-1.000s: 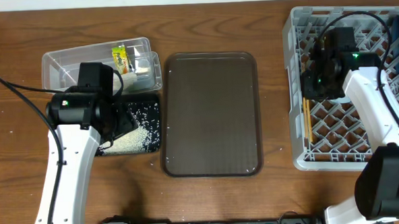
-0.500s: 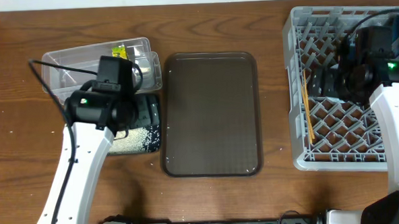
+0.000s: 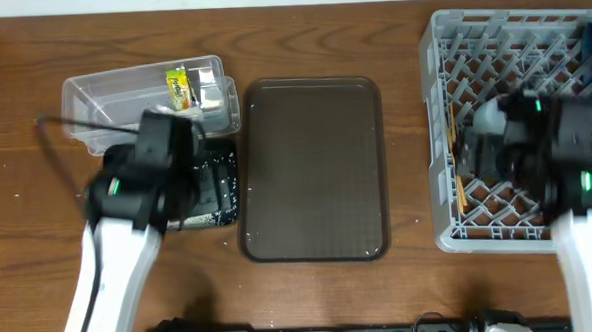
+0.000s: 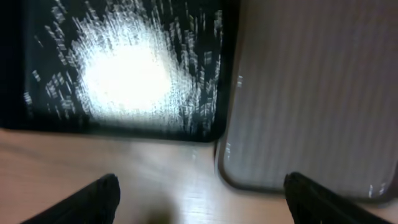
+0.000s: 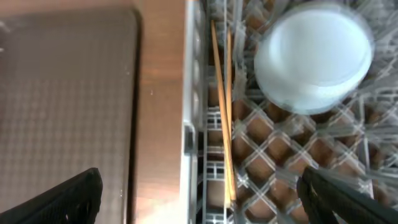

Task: Sort waste into correct bins and load items into the dishwasher rack

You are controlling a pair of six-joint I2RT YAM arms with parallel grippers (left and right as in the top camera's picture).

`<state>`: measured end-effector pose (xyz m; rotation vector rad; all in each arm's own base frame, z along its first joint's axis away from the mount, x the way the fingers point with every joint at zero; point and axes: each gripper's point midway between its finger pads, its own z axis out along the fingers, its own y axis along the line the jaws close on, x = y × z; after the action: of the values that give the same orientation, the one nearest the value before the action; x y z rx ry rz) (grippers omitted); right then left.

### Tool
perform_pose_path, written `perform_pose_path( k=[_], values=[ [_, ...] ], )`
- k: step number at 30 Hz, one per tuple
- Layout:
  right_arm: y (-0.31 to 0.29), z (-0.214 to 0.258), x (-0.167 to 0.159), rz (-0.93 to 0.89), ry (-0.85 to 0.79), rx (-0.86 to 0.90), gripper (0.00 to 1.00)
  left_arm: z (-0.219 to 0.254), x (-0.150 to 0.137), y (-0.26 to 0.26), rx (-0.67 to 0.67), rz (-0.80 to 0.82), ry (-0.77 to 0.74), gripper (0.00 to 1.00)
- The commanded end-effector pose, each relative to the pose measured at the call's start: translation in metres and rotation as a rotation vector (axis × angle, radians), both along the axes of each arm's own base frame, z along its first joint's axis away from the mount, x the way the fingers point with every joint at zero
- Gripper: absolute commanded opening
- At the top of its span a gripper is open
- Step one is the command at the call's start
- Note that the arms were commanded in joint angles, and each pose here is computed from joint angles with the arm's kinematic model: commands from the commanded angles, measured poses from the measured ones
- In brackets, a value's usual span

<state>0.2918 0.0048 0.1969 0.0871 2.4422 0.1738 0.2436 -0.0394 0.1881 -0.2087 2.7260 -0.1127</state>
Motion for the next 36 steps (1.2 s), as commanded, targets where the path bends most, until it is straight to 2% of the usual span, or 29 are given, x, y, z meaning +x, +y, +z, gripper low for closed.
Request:
perform_pose_path(
  k=[1,2,5,8,13,23,36],
  values=[
    [0.008,-0.001,-0.023,0.041,-0.11,-0.02,0.99,0.013,-0.018,0.028,0.041,0.162,-0.188,0.88],
    [0.008,-0.001,-0.028,0.04,-0.142,-0.022,0.99,0.016,-0.022,0.031,0.04,0.18,-0.241,0.96],
    [0.01,-0.005,-0.047,0.046,-0.199,-0.019,0.99,0.03,-0.03,0.033,0.0,0.186,-0.39,0.96],
    [0.011,-0.01,-0.063,0.045,-0.216,-0.022,0.99,0.042,-0.045,0.036,-0.02,0.188,-0.461,0.96],
    [0.012,-0.028,-0.086,0.046,-0.137,-0.016,0.99,0.059,-0.057,0.038,-0.046,0.192,-0.556,0.97],
    [0.014,-0.057,-0.116,0.046,0.035,-0.003,0.99,0.06,-0.058,0.038,-0.048,0.192,-0.563,0.97],
    [0.014,-0.058,-0.119,0.046,0.046,-0.002,0.99,0.06,-0.058,0.038,-0.048,0.192,-0.563,0.98]
  ],
)
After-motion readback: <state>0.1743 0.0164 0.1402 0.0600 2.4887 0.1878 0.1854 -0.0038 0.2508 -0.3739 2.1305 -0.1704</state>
